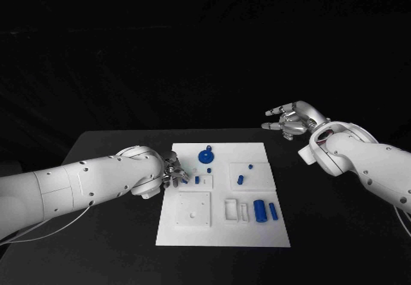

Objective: Assemble the parts on the task board

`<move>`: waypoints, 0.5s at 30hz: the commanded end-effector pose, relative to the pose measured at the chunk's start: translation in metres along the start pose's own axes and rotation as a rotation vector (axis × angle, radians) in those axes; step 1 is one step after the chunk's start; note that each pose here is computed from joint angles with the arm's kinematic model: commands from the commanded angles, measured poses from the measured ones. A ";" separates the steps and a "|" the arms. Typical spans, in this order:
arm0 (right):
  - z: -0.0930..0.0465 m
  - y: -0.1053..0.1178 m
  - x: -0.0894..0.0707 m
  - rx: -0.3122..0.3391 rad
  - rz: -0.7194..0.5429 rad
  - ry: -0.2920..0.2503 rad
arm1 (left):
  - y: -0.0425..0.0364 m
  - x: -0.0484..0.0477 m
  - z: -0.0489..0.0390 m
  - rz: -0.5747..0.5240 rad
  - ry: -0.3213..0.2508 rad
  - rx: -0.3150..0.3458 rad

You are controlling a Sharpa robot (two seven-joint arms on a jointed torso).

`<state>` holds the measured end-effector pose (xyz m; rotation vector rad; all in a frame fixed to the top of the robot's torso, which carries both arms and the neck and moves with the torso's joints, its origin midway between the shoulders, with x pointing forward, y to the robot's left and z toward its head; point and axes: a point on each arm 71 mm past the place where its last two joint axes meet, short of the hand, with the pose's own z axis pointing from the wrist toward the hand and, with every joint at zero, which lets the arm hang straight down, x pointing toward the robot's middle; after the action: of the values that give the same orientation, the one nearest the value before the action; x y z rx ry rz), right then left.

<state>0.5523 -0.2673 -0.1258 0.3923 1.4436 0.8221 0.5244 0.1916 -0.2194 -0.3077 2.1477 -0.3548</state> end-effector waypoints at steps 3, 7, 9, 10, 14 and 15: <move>0.000 0.000 0.001 -0.003 0.002 0.016 | 0.0088 0.0108 0.0024 0.057 0.051 -0.049; 0.000 0.000 0.001 -0.003 0.002 0.016 | 0.0090 0.0110 0.0025 0.059 0.054 -0.051; 0.000 0.000 0.001 -0.003 0.002 0.016 | 0.0090 0.0113 0.0025 0.059 0.057 -0.051; 0.000 0.000 0.001 -0.003 0.002 0.016 | 0.0091 0.0115 0.0025 0.058 0.060 -0.052; 0.000 0.000 0.001 -0.003 0.002 0.016 | 0.0085 0.0127 0.0023 0.060 0.072 -0.051; 0.000 0.000 0.001 -0.003 0.002 0.016 | 0.0082 0.0131 0.0023 0.060 0.076 -0.050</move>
<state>0.5523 -0.2674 -0.1262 0.3923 1.4463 0.8224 0.5247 0.1908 -0.2190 -0.2820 2.1546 -0.3468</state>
